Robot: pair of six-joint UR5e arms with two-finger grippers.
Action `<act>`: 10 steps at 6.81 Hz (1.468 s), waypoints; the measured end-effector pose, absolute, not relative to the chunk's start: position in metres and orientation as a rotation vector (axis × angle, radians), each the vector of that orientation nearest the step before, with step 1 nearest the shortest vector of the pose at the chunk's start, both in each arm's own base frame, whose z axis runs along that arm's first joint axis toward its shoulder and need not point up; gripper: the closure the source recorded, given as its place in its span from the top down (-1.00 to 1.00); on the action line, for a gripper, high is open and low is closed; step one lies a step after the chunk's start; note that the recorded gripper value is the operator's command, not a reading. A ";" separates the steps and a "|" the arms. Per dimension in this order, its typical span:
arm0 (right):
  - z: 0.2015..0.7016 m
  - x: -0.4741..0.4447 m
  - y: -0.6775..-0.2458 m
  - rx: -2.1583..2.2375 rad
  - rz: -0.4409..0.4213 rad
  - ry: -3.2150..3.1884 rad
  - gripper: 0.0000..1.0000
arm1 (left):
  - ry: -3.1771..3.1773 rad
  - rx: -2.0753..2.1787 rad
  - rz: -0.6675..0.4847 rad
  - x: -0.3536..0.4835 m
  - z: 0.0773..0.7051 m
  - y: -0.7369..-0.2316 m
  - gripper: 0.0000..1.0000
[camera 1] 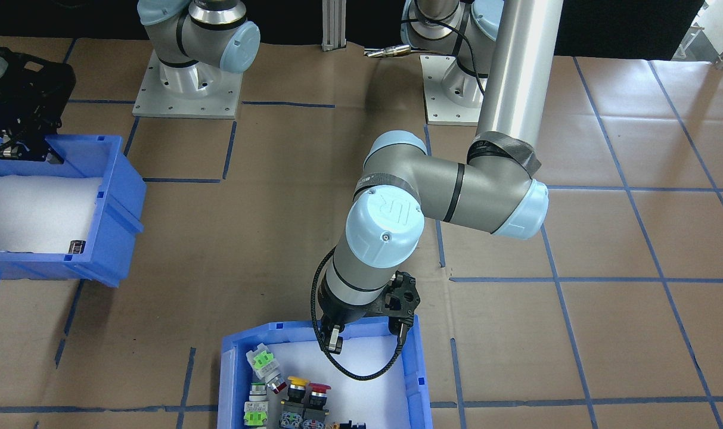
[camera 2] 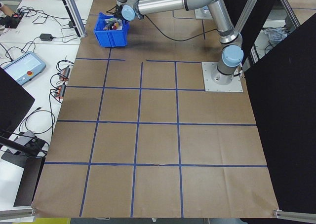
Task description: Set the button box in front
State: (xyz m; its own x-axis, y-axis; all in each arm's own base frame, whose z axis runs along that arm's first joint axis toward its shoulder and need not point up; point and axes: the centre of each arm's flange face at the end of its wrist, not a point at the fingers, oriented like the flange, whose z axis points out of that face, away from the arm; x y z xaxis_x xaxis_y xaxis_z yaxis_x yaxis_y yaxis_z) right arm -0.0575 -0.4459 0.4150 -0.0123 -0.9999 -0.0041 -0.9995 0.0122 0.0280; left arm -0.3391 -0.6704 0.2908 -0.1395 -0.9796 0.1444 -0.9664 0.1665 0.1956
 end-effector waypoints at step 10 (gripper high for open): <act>0.364 0.120 -0.384 2.183 -0.061 -2.310 -0.93 | -3.013 0.743 0.115 -0.169 0.524 -0.569 1.00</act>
